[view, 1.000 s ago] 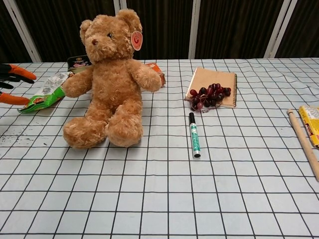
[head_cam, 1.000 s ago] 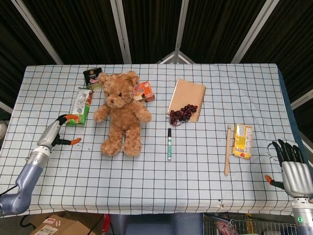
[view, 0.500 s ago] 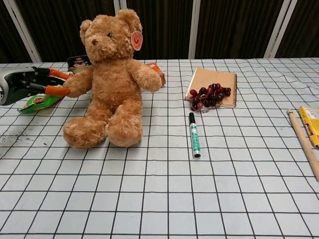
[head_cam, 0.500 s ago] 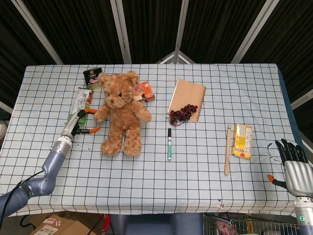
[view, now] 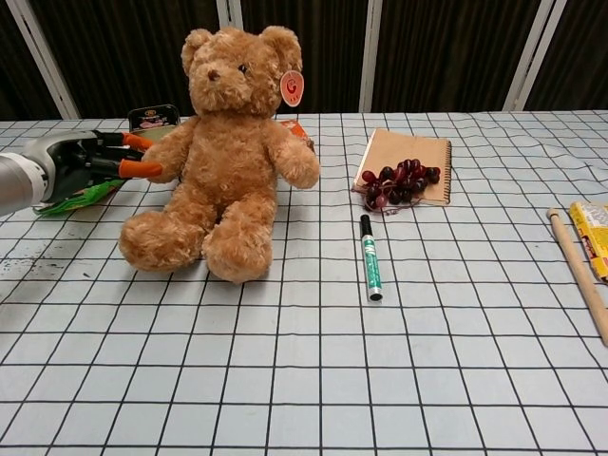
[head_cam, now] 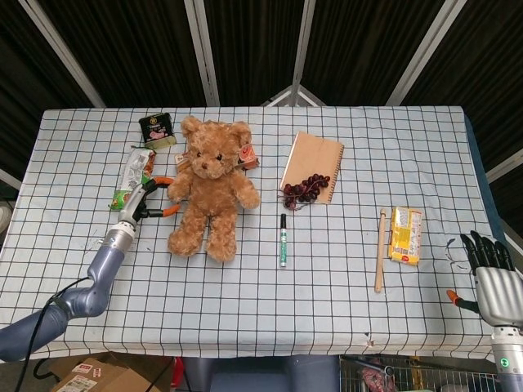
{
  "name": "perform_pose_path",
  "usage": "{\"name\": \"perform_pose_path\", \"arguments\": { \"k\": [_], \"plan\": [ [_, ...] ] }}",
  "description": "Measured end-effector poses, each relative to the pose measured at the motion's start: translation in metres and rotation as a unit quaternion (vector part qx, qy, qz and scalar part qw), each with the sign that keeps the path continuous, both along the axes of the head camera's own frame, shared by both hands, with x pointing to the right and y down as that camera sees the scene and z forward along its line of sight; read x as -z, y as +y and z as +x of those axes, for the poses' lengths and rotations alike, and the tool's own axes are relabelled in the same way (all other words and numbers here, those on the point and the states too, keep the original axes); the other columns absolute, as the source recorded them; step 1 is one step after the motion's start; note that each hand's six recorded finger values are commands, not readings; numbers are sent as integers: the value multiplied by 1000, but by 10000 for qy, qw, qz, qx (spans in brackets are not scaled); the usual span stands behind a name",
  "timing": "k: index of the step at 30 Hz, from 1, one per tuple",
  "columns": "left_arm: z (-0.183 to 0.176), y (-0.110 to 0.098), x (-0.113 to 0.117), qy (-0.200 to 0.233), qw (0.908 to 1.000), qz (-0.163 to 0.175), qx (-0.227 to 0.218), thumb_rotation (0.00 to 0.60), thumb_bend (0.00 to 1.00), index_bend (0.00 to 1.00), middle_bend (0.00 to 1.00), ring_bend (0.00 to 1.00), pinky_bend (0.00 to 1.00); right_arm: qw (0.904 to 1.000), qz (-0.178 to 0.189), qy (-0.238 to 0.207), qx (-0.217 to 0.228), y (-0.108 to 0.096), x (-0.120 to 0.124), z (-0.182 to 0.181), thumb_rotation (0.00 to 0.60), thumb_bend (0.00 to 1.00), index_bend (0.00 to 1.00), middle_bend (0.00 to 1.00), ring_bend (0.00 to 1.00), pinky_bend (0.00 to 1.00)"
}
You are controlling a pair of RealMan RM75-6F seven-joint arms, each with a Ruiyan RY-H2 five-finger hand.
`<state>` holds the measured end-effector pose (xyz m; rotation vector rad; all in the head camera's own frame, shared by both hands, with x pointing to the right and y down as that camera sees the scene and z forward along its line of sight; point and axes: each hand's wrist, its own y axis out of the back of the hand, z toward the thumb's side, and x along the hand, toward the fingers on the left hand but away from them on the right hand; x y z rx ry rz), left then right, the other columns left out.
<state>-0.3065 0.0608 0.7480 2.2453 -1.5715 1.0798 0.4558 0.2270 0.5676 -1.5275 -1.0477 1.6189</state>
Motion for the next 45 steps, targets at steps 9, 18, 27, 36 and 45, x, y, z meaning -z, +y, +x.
{"name": "perform_pose_path", "arguments": {
  "k": [9,18,27,36,45],
  "plan": [
    [0,-2,-1,73,9995,200,240,600,436,357,429,31,0,10000,-15,-63,-2,0,-2,-1,600,171,25,0,0,0],
    [-9,-9,4,-191,9946,677,769,600,610,449,590,178,37,9999,32,-132,-17,0,1,-1,600,171,25,0,0,0],
    [-5,-3,8,-485,9934,757,715,600,598,448,580,179,37,9999,32,-163,-23,1,1,-2,600,171,24,0,0,0],
    [5,-3,11,-476,9934,827,635,600,593,448,577,179,37,9998,42,-180,-39,1,4,-1,600,171,24,0,0,0],
    [-1,2,1,-983,9903,901,378,600,592,445,576,179,37,9998,46,-204,-35,1,5,-1,600,171,24,0,0,0]
  ]
}}
